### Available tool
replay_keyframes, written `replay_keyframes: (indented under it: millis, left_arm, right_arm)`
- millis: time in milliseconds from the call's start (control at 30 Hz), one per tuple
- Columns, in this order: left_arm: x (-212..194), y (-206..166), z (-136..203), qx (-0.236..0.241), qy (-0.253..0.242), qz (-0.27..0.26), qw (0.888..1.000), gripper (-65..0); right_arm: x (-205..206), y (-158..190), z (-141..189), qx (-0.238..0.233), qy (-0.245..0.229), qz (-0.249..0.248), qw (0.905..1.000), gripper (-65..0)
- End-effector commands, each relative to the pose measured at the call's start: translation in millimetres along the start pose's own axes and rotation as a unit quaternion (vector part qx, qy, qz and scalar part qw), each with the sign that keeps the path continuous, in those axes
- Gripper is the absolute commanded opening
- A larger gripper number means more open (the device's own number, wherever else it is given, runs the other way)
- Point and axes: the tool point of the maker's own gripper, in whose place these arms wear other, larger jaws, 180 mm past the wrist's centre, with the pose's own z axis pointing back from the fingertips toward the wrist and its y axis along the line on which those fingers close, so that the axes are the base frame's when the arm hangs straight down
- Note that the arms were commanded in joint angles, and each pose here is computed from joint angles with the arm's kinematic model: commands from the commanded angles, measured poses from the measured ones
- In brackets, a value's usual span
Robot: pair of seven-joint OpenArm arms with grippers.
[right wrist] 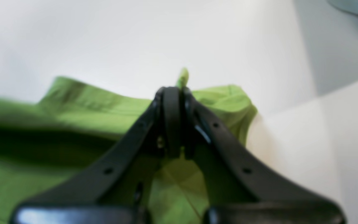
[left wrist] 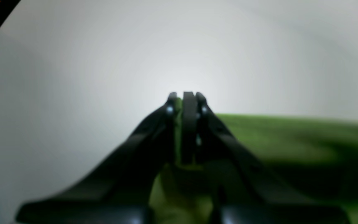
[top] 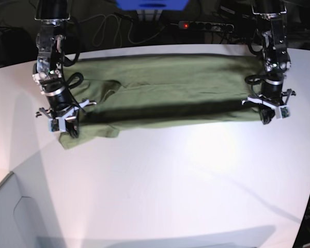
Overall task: Fold the T-shirt properly
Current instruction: 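Lay the folded edge down and pull both grippers back toward the collar, then open both grippers and reposition them over the folded strip's ends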
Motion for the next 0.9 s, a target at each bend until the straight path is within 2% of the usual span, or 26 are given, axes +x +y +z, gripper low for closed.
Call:
replay_keyframes:
  millis: [0,267,500,867]
  left_arm:
    - [19.3,5.0,-0.9,0.002,-0.028,-0.009,1.000,-65.0]
    - [12.8,12.8,1.7,0.012,-0.020,-0.010,1.000,-65.0]
    - [-13.0,15.5,15.8,0.013,0.011,-0.013,1.000,-65.0]
    - [-36.4,18.3,27.6,0.023,0.034,0.003,0.999,-65.0]
  right_arm:
    - [16.7,-2.3,1.1,0.000,-0.029,0.003,0.9996,-64.9]
    - [-0.9,-1.9,11.1,-0.002,-0.009,0.000,1.0000,-64.9]
    - [-14.3,0.8,19.7,0.000,0.006,-0.001,1.0000,-64.9]
    - [-12.5,21.8,35.6,0.009,-0.001,-0.015,0.9999,-64.9]
